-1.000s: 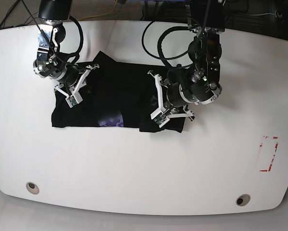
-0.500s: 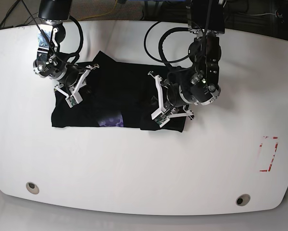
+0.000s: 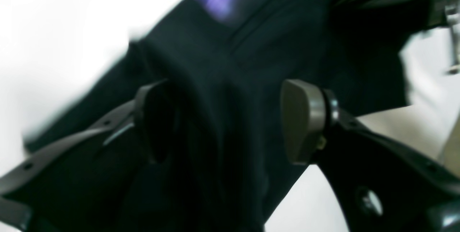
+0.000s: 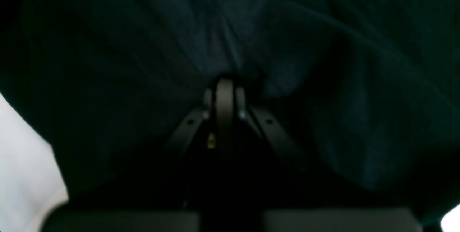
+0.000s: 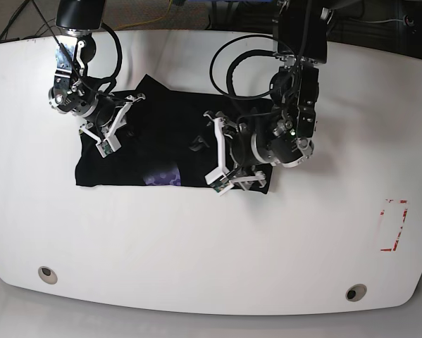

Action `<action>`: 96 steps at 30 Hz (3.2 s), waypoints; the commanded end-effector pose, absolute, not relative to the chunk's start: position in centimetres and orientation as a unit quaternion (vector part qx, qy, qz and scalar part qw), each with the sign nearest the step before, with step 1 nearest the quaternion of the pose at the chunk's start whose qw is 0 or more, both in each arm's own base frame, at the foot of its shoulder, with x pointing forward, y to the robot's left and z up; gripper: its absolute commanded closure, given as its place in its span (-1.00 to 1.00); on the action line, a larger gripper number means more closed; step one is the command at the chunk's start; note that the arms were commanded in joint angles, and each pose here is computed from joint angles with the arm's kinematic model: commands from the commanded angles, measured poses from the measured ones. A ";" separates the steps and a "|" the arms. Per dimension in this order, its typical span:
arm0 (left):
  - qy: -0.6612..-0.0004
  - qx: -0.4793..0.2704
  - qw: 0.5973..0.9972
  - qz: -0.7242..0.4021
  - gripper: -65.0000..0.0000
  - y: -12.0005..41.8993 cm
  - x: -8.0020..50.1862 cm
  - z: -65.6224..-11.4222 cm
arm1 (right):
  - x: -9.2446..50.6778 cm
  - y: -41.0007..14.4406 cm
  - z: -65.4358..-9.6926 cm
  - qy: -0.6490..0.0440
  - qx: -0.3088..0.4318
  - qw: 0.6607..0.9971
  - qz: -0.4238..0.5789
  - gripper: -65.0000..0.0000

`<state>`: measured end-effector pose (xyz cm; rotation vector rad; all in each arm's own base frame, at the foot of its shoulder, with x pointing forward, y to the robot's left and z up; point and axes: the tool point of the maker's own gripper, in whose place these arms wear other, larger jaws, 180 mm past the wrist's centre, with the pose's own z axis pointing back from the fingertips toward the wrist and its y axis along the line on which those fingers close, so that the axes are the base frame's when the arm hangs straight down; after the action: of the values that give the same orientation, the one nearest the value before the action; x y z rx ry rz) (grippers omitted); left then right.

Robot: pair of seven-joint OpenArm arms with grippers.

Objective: Layout the t-shirt on the table in an organized manner, then fold the t-shirt properly
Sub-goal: 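Release the folded end and move the left gripper back to the fold edge, then press the folded layer flat with the left gripper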

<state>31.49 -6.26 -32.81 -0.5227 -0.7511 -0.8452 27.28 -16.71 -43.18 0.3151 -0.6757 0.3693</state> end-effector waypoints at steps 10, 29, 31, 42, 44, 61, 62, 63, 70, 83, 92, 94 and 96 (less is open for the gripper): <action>-0.427 -0.225 0.767 -0.424 -0.39 -6.8 33.0 -26.6 | 26.5 -17.4 -44.1 -0.297 0.131 0.927 0.190 1.00; -0.403 -0.038 0.839 -0.364 0.90 8.4 36.0 -30.2 | 26.5 -17.4 -44.2 -0.296 0.131 0.927 0.190 1.00; -0.389 -0.034 0.845 -0.365 0.89 8.7 35.3 -31.3 | 26.5 -17.4 -44.2 -0.296 0.132 0.927 0.190 1.00; -0.347 -0.053 0.856 -0.378 0.91 7.6 32.2 -34.5 | 26.5 -17.4 -44.1 -0.297 0.131 0.926 0.190 1.00; -0.338 -0.060 0.856 -0.387 0.91 7.0 31.4 -35.1 | 26.5 -17.4 -44.1 -0.297 0.131 0.926 0.190 1.00; -0.325 -0.138 0.814 -0.460 0.91 -1.2 27.9 -36.5 | 26.6 -17.3 -44.0 -0.299 0.134 0.926 0.188 1.00; -0.332 -0.150 0.808 -0.464 0.91 -2.2 27.8 -36.4 | 26.6 -17.3 -44.0 -0.299 0.134 0.926 0.188 1.00; -0.334 -0.159 0.803 -0.467 0.91 -2.9 27.6 -36.4 | 26.6 -17.3 -44.0 -0.299 0.134 0.926 0.188 1.00; -0.332 -0.210 0.770 -0.504 0.91 -8.5 26.7 -36.4 | 26.6 -17.2 -44.0 -0.300 0.135 0.925 0.188 1.00; -0.399 -0.212 0.727 -0.517 0.91 -11.3 29.0 -31.2 | 26.5 -17.3 -44.1 -0.298 0.134 0.926 0.189 1.00; -0.435 -0.146 0.752 -0.473 0.92 -3.7 32.7 -30.5 | 26.6 -17.3 -44.0 -0.299 0.134 0.926 0.188 1.00; -0.444 -0.140 0.754 -0.464 0.92 -2.4 33.1 -30.5 | 26.6 -17.3 -44.0 -0.299 0.134 0.926 0.188 1.00; -0.444 -0.135 0.759 -0.456 0.92 -1.0 33.0 -31.1 | 26.6 -17.3 -44.0 -0.299 0.134 0.926 0.188 1.00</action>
<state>32.47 -1.24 -32.51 -0.2775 -0.8948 -1.0070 27.40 -16.58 -43.12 0.3174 -0.6783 0.3684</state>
